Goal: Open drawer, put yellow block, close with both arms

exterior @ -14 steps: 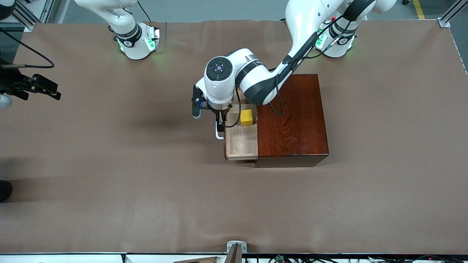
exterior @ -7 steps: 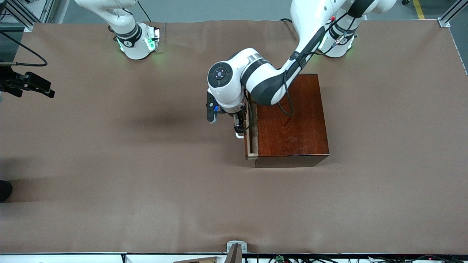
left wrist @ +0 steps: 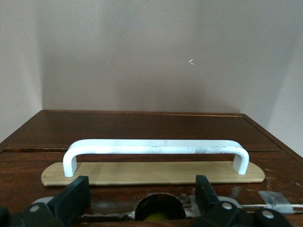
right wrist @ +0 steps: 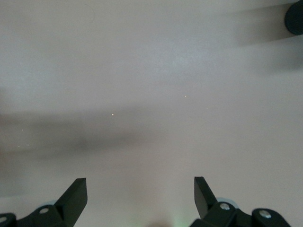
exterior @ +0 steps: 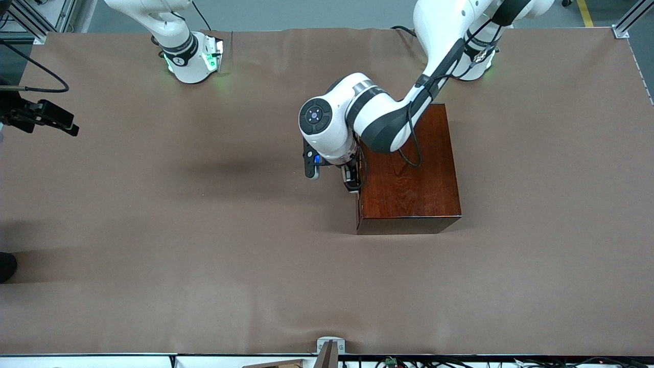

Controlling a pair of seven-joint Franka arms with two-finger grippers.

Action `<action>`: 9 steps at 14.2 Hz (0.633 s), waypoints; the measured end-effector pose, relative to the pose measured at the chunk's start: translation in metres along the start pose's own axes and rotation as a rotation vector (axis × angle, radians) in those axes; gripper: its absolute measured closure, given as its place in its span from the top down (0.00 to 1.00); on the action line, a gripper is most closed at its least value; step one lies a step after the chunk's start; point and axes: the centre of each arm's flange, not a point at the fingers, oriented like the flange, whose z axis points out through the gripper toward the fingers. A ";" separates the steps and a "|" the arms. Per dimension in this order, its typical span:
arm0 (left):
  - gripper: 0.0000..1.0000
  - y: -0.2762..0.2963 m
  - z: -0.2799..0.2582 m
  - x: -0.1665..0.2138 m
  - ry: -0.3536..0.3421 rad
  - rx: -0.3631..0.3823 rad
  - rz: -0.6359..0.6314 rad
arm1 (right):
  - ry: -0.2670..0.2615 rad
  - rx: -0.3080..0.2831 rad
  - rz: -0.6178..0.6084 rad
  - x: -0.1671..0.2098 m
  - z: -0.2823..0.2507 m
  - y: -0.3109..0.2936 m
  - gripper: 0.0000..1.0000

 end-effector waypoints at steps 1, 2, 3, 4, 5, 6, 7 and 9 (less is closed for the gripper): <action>1.00 0.000 -0.001 0.001 0.010 0.007 -0.002 | 0.000 0.000 -0.004 0.000 0.000 -0.002 1.00; 1.00 -0.003 -0.006 0.004 0.043 0.031 -0.009 | 0.000 0.000 -0.008 0.000 0.000 -0.003 1.00; 1.00 -0.007 -0.013 0.008 0.094 0.061 -0.027 | -0.001 -0.001 -0.011 0.000 0.000 -0.005 1.00; 1.00 -0.009 -0.021 0.012 0.153 0.083 -0.056 | -0.005 -0.001 -0.015 -0.001 0.001 -0.008 1.00; 1.00 -0.009 -0.029 0.016 0.213 0.088 -0.096 | -0.009 -0.002 -0.019 -0.001 0.001 -0.009 1.00; 1.00 -0.009 -0.036 0.019 0.261 0.086 -0.144 | -0.009 -0.002 -0.021 -0.002 0.001 -0.011 1.00; 1.00 -0.009 -0.045 0.018 0.293 0.085 -0.195 | -0.009 -0.002 -0.022 -0.002 0.001 -0.011 1.00; 1.00 -0.013 -0.071 0.005 0.332 0.104 -0.266 | -0.008 -0.002 -0.026 -0.002 0.000 -0.013 1.00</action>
